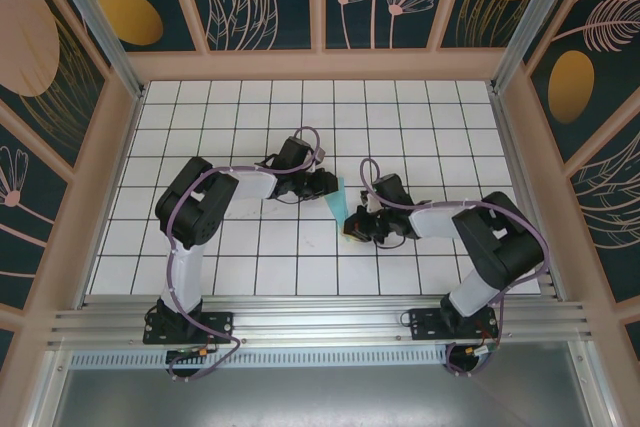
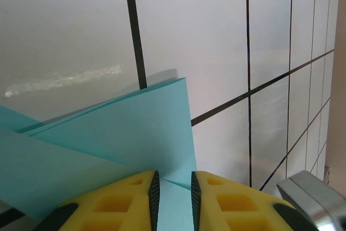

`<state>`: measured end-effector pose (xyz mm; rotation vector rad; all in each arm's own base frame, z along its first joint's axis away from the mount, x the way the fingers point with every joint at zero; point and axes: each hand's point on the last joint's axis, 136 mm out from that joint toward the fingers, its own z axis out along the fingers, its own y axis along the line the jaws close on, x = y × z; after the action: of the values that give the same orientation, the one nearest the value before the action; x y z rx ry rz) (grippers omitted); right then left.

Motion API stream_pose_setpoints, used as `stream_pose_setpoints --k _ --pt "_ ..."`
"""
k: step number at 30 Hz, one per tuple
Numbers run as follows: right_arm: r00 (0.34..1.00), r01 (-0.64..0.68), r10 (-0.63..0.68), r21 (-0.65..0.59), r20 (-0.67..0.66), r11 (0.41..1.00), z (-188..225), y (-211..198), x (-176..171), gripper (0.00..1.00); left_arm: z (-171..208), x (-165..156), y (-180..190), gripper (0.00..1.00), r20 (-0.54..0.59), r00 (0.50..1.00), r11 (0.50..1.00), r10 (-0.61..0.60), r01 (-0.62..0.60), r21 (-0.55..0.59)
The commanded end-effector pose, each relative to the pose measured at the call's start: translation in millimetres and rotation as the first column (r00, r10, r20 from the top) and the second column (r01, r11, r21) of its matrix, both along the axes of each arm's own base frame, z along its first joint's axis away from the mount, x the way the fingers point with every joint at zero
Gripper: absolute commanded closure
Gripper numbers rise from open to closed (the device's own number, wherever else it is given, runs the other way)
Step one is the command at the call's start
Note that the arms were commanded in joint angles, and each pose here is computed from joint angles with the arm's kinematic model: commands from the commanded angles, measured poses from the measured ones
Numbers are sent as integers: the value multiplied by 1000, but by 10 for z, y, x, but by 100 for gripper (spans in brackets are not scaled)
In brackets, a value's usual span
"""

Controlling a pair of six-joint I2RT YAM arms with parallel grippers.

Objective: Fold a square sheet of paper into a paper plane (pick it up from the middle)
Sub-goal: Fold the wing for the fifth time at the center of the table.

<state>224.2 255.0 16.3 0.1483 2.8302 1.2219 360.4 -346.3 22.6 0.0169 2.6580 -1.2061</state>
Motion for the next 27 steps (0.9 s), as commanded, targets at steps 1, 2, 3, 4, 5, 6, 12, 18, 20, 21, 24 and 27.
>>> stream_pose_setpoints --k 1,2,3,4,5,6,12,18,20,21,24,27 --pt "998 -5 0 -71 -61 997 -222 -134 -151 98 -461 -71 211 73 -62 998 991 29 -21 132" --pt "998 1 -6 -74 -61 997 -232 -153 -163 98 -454 -66 205 73 -61 998 991 28 -20 131" --pt "998 9 -13 -78 -58 997 -232 -166 -160 98 -450 -62 200 73 -61 998 991 27 -19 129" --pt "999 8 -12 -71 -53 997 -202 -155 -150 98 -429 -53 195 73 -57 998 992 27 -20 126" --pt "999 10 -13 -67 -43 998 -157 -141 -121 98 -411 -45 190 73 -54 998 992 27 -20 124" --pt "1000 16 -17 -63 -24 998 -98 -124 -78 98 -395 -43 185 73 -50 998 993 25 -19 121" --pt "993 36 -33 -24 111 999 300 -17 209 97 -311 -17 169 73 -31 999 994 31 -27 103" --pt "991 24 -30 52 128 998 386 121 282 95 -381 -47 190 73 -44 999 993 27 -22 117" --pt "994 20 -26 48 110 999 310 132 278 95 -383 -48 184 73 -45 999 994 29 -24 111" --pt "995 18 -22 42 96 999 259 131 264 95 -385 -50 183 73 -46 999 994 28 -23 110" --pt "999 8 -9 23 51 1000 69 107 190 95 -410 -49 191 73 -49 998 993 28 -22 120" --pt "1000 16 -16 -27 -3 999 -183 -3 66 95 -390 -39 202 73 -42 999 992 31 -26 124"
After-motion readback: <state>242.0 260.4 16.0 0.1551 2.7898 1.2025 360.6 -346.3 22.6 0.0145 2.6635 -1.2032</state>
